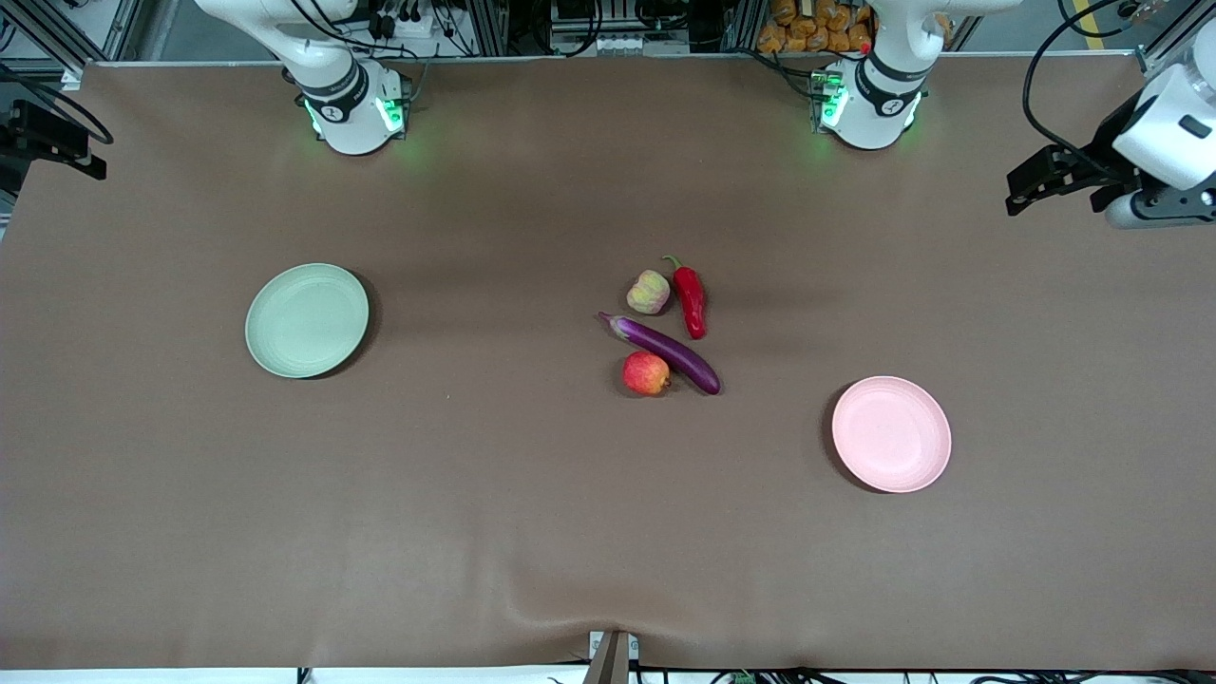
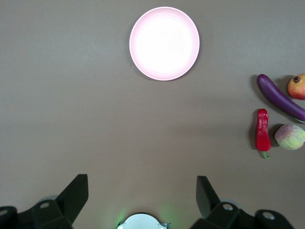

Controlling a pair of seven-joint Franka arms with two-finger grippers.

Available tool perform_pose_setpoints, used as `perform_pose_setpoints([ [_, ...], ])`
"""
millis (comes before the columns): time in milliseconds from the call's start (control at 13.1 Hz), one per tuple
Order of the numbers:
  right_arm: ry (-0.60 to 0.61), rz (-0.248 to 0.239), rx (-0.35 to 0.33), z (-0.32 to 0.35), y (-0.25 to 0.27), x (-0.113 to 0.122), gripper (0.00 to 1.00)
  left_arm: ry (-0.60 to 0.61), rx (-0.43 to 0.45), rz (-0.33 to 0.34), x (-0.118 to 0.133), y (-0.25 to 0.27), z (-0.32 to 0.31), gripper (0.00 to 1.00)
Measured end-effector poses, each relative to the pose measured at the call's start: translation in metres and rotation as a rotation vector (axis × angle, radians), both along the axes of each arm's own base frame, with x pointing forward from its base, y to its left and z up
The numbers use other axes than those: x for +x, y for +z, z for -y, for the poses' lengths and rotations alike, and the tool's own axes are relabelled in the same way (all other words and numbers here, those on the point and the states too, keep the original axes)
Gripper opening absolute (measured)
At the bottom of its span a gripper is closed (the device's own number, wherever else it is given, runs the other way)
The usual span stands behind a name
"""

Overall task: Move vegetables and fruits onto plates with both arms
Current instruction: 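Reach the left gripper to the red chili pepper and grasp it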

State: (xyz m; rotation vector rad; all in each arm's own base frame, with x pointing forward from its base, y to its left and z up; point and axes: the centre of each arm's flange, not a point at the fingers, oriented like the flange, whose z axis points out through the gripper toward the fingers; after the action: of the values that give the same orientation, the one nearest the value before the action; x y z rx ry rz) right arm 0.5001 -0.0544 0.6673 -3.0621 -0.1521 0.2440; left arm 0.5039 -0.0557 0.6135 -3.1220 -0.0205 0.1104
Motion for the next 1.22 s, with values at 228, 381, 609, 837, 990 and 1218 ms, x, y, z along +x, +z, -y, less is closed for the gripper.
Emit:
perform_pose_setpoints([
  [228, 0.000, -0.010, 0.001, 0.000, -0.004, 0.002, 1.00, -0.056, 0.006, 0.007, 0.003, -0.049, 0.031, 1.00],
  [381, 0.001, -0.011, 0.001, 0.000, -0.005, 0.003, 1.00, -0.065, 0.016, 0.018, -0.002, -0.088, 0.064, 1.00],
  [609, 0.001, -0.012, 0.001, 0.000, -0.005, 0.003, 1.00, 0.002, 0.033, 0.027, -0.020, -0.152, 0.133, 1.00],
  [837, 0.001, -0.013, 0.001, 0.000, -0.005, 0.003, 1.00, 0.084, 0.024, 0.014, -0.035, -0.216, 0.198, 1.00],
  [990, 0.001, -0.014, 0.001, 0.000, -0.005, 0.002, 1.00, 0.122, 0.011, -0.018, -0.039, -0.253, 0.224, 1.00],
  [1218, 0.001, -0.020, 0.002, 0.000, -0.006, 0.002, 1.00, 0.203, -0.028, -0.036, -0.043, -0.303, 0.255, 1.00],
])
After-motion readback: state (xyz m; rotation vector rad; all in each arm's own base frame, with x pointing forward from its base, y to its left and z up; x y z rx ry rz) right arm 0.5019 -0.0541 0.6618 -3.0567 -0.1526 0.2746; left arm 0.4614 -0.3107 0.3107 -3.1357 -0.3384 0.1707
